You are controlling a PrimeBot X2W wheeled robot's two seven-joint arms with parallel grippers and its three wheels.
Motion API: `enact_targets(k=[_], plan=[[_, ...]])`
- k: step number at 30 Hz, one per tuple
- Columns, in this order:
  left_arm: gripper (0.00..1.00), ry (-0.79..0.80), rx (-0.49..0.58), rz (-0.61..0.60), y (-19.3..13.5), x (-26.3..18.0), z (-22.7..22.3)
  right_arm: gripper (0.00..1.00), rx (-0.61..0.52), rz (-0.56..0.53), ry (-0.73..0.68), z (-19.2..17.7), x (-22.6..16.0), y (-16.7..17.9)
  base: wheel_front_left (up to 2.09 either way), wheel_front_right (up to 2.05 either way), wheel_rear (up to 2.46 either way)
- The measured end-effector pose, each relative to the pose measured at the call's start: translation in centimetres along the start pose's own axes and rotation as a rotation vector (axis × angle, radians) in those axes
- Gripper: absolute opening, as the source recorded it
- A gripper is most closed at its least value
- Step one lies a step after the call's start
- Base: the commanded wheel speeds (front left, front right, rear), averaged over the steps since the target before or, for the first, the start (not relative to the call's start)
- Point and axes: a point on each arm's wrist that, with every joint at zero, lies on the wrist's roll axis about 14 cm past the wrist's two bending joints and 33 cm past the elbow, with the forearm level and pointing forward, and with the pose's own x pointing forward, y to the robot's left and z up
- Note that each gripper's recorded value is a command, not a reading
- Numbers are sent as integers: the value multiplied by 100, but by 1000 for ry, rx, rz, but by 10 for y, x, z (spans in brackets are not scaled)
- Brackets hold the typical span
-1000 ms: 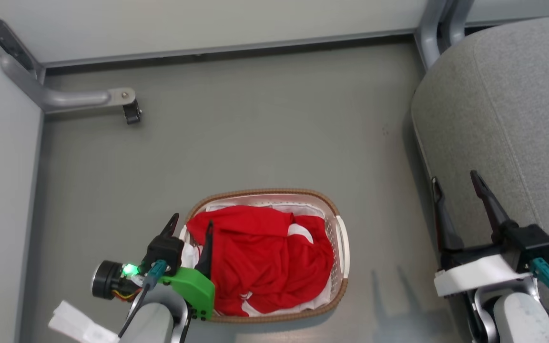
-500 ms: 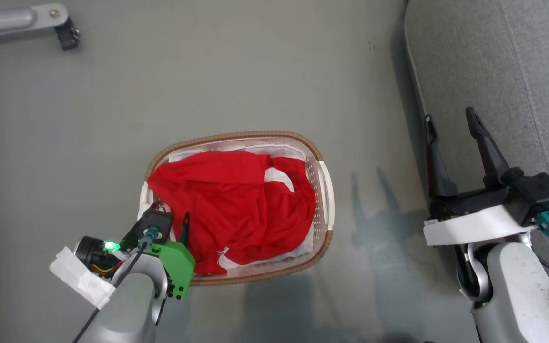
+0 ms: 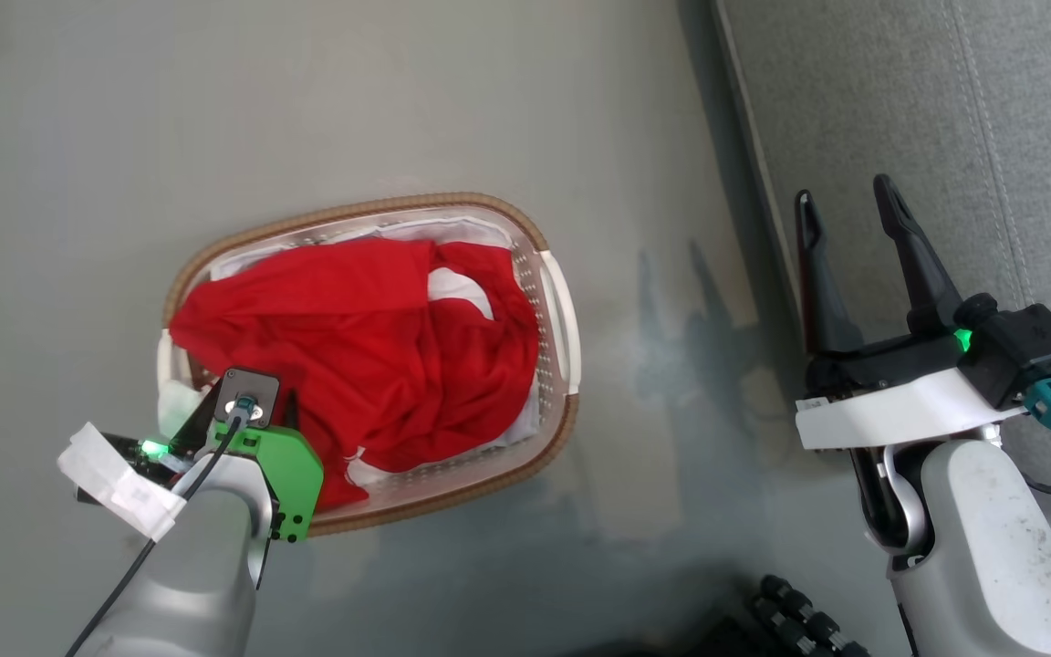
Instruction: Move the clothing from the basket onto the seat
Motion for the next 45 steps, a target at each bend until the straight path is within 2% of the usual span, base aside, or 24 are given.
enact_targets(k=[4, 5, 6, 7, 8, 17, 28, 38, 45], plan=[[98, 16, 2, -40, -12, 9, -3, 100, 2, -25, 21, -7, -3, -9, 0, 0, 0], [67, 23, 2, -46, -14, 11, -4, 100, 3, -30, 24, -8, -4, -10, 0, 0, 0], [43, 26, 4, -53, -16, 12, -5, 100, 4, -32, 27, -8, -4, -11, 0, 0, 0], [27, 28, 6, -62, -18, 13, -6, 100, 6, -35, 27, -8, -5, -12, 0, 0, 0], [0, 27, 8, -67, -20, 13, -5, 100, 7, -37, 28, -9, -5, -13, 0, 0, 0], [0, -60, 5, -90, -23, 2, 18, 100, -1, -35, 6, 2, -7, -12, 0, 0, 0], [0, -334, 29, -115, -24, -42, 103, 100, -37, -26, -18, 21, -27, -5, 0, 0, 0], [0, -631, 172, -111, -29, -125, 181, 100, -43, 6, -44, 40, -62, 12, 0, 0, 0], [0, -804, 323, -140, -52, -192, 232, 100, -47, 40, -93, 59, -86, 26, 0, 0, 0]])
